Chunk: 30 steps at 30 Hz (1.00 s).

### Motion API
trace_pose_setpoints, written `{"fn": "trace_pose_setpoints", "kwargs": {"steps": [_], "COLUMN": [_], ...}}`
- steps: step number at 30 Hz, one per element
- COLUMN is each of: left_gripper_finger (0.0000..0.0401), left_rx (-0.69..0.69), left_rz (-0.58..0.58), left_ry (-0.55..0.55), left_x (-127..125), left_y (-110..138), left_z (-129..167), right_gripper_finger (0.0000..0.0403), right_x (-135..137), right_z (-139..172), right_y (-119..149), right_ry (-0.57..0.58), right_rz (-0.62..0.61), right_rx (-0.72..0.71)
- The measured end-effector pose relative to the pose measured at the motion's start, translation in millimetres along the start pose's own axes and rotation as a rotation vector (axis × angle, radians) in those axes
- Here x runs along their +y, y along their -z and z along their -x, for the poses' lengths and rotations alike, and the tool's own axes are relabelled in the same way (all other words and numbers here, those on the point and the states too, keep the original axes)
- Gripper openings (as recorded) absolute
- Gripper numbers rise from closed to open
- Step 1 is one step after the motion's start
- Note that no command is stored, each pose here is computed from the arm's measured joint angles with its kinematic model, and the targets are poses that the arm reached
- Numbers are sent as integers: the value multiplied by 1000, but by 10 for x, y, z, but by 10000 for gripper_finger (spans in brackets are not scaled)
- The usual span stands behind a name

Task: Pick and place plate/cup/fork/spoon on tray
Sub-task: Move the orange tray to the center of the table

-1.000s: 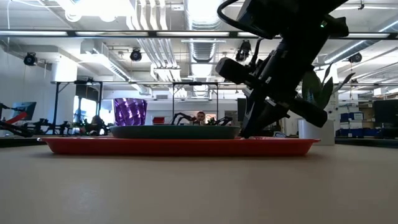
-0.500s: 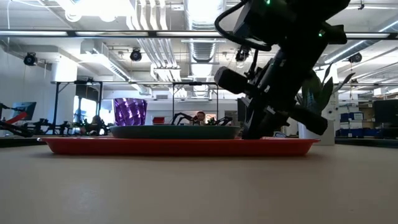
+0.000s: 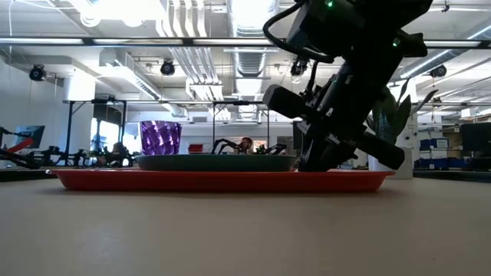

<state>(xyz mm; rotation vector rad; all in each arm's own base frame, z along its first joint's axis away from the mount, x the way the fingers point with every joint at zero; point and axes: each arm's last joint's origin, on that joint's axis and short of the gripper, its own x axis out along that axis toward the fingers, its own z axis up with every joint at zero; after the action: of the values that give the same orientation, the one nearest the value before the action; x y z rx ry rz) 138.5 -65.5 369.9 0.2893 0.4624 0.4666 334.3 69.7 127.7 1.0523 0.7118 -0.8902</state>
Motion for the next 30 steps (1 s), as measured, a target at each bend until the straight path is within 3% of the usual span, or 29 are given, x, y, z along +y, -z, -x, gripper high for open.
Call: {"fn": "trace_pose_setpoints", "kwargs": {"steps": [6,13,16,19,23,27,30], "left_gripper_finger": [0,0,0,0,0,0,0], "left_rx": [0,4,20,37,86,100,104], "left_rz": [0,-4,-19,9,115,211,244], "left_ry": [0,-3,-30,-47,39,103,77], "left_x": [-1,4,34,139,364,596,702], "left_y": [0,4,20,33,68,113,140], "left_z": [-1,-3,-25,-41,-41,-8,-1], "right_gripper_finger": [8,8,8,8,8,8,8], "right_x": [70,457,608,814,1024,1056,997], "right_z": [117,687,928,1142,1412,1614,1603], "right_y": [-32,-271,-556,-924,-1523,-2053,-2334], "right_ry": [-41,-67,-46,-99,-176,-228,-246], "right_rz": [37,201,256,333,408,421,417], "right_rx": [3,-67,-124,-185,-277,-344,-331]}}
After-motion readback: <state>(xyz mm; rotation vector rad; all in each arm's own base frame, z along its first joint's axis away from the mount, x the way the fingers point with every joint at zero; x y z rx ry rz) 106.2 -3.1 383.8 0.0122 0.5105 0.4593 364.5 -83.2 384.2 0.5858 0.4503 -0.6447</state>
